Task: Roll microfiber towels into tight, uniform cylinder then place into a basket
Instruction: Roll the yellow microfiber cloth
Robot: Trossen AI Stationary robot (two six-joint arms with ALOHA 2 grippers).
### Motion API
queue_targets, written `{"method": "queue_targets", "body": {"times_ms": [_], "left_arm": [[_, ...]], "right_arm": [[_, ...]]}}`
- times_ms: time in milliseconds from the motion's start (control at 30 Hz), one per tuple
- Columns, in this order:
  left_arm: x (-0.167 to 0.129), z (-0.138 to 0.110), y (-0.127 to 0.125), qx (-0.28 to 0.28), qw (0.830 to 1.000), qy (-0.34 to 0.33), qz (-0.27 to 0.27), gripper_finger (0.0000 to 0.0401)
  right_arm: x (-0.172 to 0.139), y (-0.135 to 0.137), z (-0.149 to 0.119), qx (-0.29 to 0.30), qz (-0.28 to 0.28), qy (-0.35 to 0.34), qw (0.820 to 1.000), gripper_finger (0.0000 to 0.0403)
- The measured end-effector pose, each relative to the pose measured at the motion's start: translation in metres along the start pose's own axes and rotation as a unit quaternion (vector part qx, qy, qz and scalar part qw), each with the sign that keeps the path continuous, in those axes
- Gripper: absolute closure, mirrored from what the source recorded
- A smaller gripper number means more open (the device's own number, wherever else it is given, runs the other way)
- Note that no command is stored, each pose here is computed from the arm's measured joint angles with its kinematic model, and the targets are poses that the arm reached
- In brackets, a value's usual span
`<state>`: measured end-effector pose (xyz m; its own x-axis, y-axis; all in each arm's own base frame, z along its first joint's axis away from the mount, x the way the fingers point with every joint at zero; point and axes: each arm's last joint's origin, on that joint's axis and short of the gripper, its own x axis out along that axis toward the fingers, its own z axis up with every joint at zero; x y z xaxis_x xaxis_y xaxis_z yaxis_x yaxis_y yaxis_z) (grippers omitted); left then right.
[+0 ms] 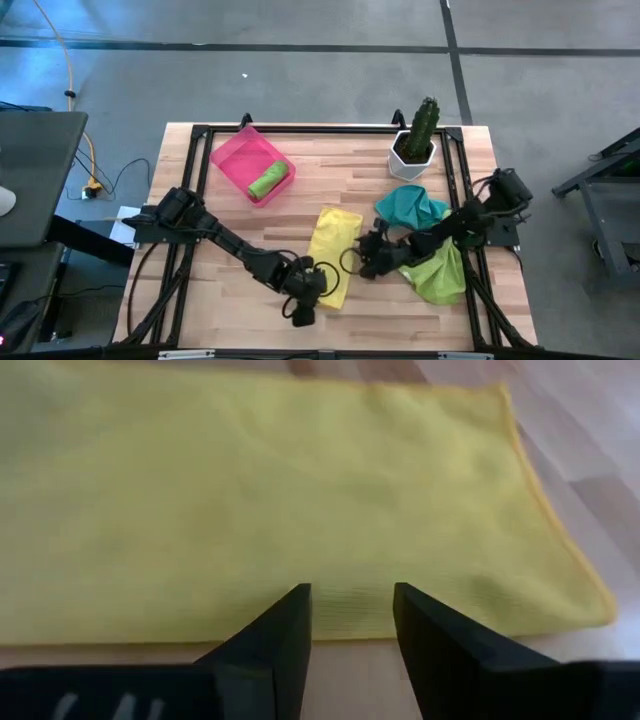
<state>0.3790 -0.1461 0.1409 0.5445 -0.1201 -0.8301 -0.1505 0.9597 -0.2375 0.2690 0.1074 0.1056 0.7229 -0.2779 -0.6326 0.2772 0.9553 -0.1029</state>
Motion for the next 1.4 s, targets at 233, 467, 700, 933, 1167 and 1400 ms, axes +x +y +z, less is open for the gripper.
{"method": "queue_targets", "body": {"times_ms": [233,467,700,933,1167,1400], "left_arm": [[0.000,0.012,0.007,-0.015,0.998,-0.052,0.019,0.0280],[0.001,0.019,0.018,-0.028,0.997,-0.059,0.030,0.0280],[-0.001,0.016,0.018,0.012,0.999,-0.030,0.019,0.0280],[-0.013,0.012,0.019,0.171,0.985,0.005,0.033,0.0280],[-0.010,-0.007,0.027,0.326,0.939,0.096,0.051,0.0280],[-0.011,-0.012,0.031,0.335,0.926,0.112,0.132,0.0275]], "right_arm": [[0.029,-0.028,0.001,-0.037,-0.060,0.024,0.997,0.0265],[0.042,-0.060,0.011,-0.094,-0.114,0.030,0.989,0.0265],[0.015,-0.057,0.029,-0.088,-0.036,0.019,0.995,0.0265],[-0.025,-0.026,0.033,-0.109,0.136,0.016,0.984,0.0265],[-0.036,0.003,0.011,-0.237,0.173,0.028,0.956,0.0265],[-0.035,0.012,0.007,-0.264,0.160,0.008,0.951,0.0264]]}}
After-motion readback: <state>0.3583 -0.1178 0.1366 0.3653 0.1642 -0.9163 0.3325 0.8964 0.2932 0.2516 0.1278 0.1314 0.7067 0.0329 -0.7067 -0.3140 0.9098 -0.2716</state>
